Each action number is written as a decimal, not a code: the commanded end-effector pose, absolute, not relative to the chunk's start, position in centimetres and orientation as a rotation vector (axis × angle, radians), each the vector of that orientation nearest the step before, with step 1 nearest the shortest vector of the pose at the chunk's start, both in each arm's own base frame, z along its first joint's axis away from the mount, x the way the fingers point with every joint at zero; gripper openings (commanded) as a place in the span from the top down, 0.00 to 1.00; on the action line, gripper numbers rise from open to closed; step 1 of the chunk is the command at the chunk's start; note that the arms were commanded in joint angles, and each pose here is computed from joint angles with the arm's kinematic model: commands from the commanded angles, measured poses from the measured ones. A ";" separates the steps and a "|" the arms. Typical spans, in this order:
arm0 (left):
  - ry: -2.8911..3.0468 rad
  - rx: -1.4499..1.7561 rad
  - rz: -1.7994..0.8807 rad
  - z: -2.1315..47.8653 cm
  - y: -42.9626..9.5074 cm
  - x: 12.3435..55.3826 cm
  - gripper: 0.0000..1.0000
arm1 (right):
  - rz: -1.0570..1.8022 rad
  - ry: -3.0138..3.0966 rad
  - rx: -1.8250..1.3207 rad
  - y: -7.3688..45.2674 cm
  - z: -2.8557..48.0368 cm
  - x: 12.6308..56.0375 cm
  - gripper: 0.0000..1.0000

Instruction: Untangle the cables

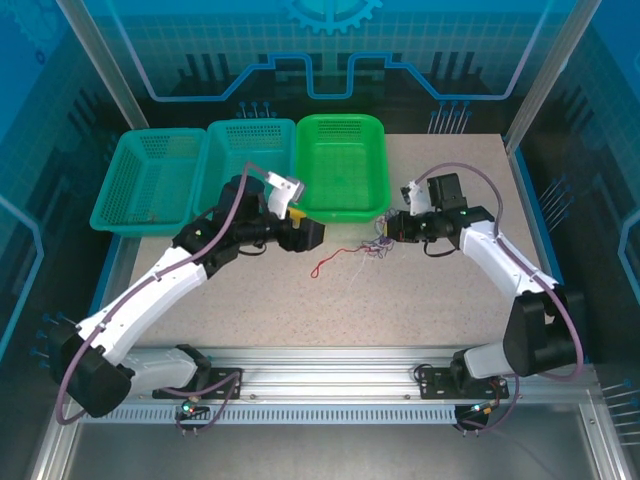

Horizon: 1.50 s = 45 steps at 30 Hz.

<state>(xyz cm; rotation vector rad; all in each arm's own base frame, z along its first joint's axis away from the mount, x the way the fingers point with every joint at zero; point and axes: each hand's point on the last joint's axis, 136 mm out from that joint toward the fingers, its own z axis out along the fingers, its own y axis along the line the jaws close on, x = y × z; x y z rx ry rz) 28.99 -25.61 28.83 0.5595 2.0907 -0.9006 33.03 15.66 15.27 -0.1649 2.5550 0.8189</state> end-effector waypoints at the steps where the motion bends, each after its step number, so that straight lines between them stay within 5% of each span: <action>1: 2.076 0.698 -0.961 30.2 -28.4 28.1 0.22 | 0.781 2.586 -0.231 16.4 15.5 32.8 0.96; 13: 2.468 0.885 -0.838 18.8 -31.8 26.1 0.23 | 0.761 2.613 -0.215 16.6 15.2 32.8 0.96; 23: 2.557 0.873 -0.759 16.8 -30.7 25.8 0.99 | 0.720 2.632 -0.192 16.1 14.7 32.7 0.96; 33: 2.301 0.470 -0.750 25.0 -26.5 30.4 1.00 | 0.183 2.784 0.368 5.4 9.7 31.9 0.85; 42: 2.162 0.154 -0.811 29.5 -20.0 31.8 1.00 | 0.030 2.772 0.829 -3.1 6.1 29.1 0.86; 45: 2.152 0.095 -0.821 29.7 -18.9 31.9 1.00 | 0.002 2.761 0.894 -4.5 5.7 28.7 0.80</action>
